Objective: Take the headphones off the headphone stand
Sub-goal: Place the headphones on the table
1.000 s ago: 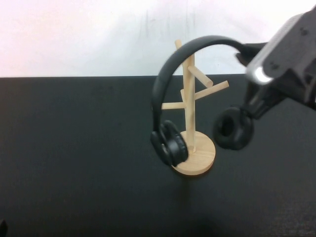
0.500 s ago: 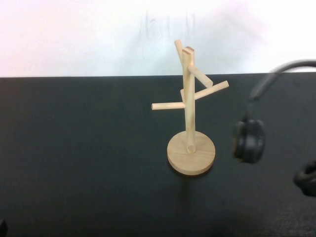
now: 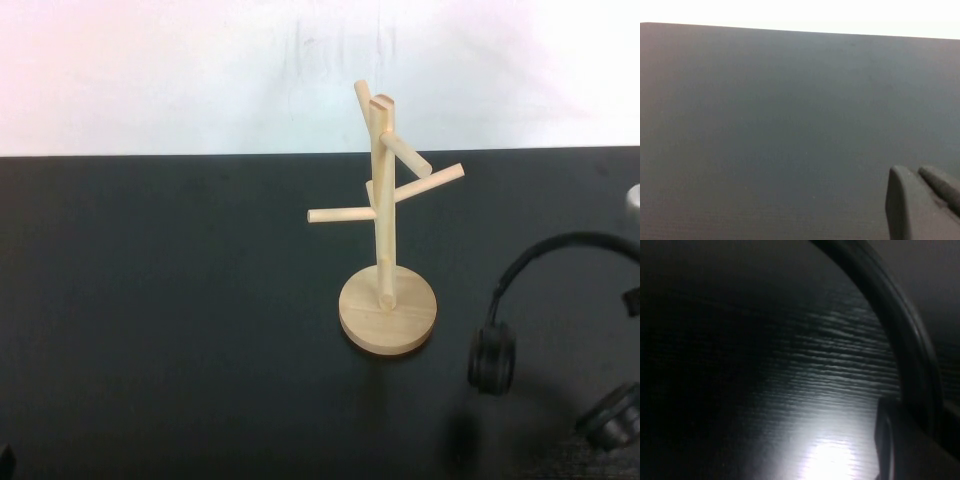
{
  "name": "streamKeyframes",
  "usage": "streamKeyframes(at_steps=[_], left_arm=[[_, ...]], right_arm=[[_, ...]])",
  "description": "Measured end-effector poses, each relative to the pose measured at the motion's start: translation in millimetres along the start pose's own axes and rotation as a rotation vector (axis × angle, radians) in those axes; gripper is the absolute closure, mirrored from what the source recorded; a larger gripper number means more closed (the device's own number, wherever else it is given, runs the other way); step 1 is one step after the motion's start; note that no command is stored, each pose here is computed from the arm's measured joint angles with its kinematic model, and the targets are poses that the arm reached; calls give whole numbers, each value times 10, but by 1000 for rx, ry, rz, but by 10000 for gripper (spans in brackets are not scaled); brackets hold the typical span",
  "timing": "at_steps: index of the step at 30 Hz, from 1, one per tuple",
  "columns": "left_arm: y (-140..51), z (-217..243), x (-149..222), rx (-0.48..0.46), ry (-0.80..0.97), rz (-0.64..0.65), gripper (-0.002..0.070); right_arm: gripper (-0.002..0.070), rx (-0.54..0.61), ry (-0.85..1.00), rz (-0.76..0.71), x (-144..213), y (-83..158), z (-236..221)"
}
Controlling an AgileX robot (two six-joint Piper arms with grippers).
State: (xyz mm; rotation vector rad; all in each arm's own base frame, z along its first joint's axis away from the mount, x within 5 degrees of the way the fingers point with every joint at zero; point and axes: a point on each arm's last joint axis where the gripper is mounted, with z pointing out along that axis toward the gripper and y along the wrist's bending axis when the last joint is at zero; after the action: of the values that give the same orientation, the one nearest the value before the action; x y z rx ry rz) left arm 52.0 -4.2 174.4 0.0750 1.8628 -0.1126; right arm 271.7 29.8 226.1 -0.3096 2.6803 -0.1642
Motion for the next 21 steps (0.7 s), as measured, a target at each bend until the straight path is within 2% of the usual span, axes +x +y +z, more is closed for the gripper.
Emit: streamKeyframes(at_steps=[4, 12, 14, 19, 21], left_arm=[[0, 0, 0, 0, 0, 0, 673], [0, 0, 0, 0, 0, 0, 673], [0, 0, 0, 0, 0, 0, 673], [0, 0, 0, 0, 0, 0, 673], [0, 0, 0, 0, 0, 0, 673]], right_arm=[[616, -11, 69, -3, -82, 36, 307], [605, -9, 143, -6, -352, 41, 635], [577, -7, 157, -5, -390, 36, 651], [439, -2, 174, 6, -440, 19, 603], [417, 1, 178, 8, -444, 9, 555]])
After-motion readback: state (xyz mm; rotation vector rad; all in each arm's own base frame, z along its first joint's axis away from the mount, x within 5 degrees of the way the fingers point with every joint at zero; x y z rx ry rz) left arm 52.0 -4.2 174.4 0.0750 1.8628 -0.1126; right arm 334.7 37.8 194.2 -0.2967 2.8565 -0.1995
